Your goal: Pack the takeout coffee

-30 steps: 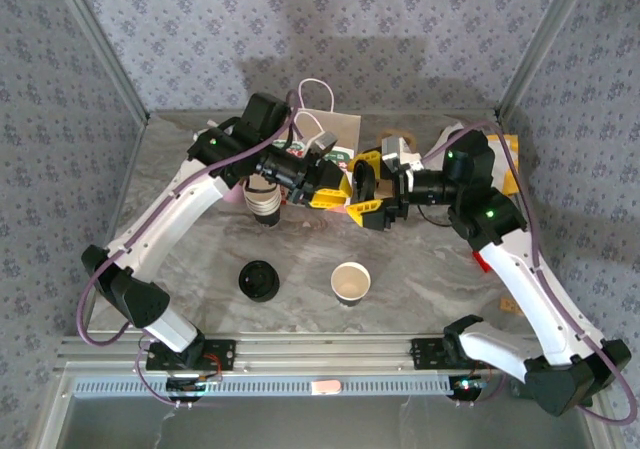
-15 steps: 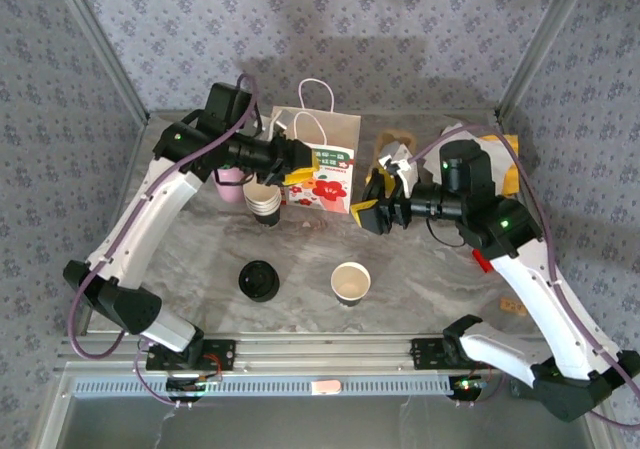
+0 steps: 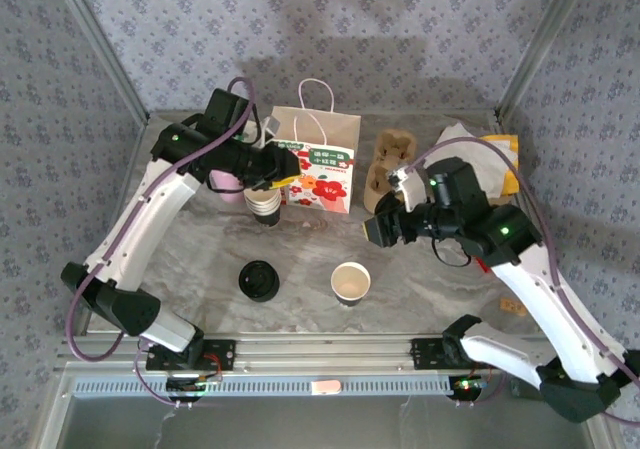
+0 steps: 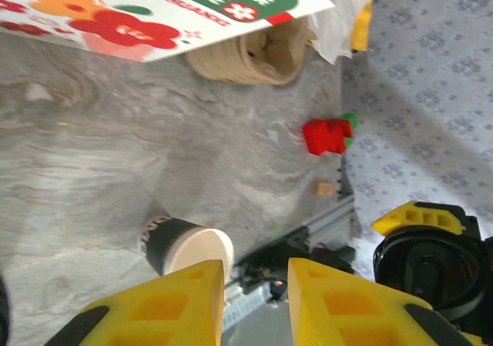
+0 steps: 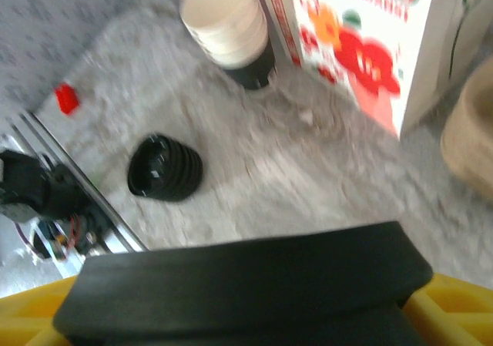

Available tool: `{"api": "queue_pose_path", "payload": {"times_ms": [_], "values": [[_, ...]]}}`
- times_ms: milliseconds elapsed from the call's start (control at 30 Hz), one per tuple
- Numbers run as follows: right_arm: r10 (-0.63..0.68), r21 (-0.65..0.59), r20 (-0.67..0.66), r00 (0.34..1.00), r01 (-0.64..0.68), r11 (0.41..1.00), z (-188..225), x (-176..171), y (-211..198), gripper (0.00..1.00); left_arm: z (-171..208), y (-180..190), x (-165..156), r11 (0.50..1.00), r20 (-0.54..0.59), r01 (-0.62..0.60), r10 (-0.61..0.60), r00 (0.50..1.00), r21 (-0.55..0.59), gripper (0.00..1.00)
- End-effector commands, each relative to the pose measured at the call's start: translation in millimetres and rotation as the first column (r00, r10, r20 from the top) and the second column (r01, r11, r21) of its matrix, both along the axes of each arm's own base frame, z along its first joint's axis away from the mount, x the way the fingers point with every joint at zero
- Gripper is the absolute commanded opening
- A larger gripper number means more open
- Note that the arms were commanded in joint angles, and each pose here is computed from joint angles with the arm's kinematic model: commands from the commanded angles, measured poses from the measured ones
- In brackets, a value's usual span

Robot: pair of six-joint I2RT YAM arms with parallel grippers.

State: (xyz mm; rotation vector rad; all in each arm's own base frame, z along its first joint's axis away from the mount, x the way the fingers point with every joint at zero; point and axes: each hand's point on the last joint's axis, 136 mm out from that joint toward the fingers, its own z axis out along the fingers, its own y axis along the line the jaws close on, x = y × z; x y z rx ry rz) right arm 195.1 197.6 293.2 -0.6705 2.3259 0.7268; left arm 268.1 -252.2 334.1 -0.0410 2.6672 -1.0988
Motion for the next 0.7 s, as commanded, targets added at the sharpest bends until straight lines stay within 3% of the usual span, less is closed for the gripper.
{"api": "queue_pose_path", "payload": {"times_ms": [0,333,500,667], "values": [[-0.065,-0.175,-0.158,0.985,0.037,0.984,-34.9,-11.4,-13.1,0.71,7.9,27.9,-8.2,0.994,0.097,-0.045,0.036,0.995,0.094,0.28],[-0.087,-0.370,-0.213,0.973,0.002,0.929,-62.1,-27.8,-1.7,0.70,-9.7,62.6,-20.3,0.971,0.183,-0.094,0.054,0.982,0.220,0.28],[-0.077,-0.465,-0.203,0.976,-0.027,0.885,-75.2,-35.3,5.2,0.72,-20.0,64.7,-24.6,0.970,0.181,-0.083,0.042,0.983,0.227,0.28],[-0.046,-0.485,-0.198,0.979,-0.058,0.873,-81.3,-39.1,26.7,0.74,-20.2,66.1,-27.5,0.970,0.193,-0.071,0.026,0.981,0.231,0.28]]}}
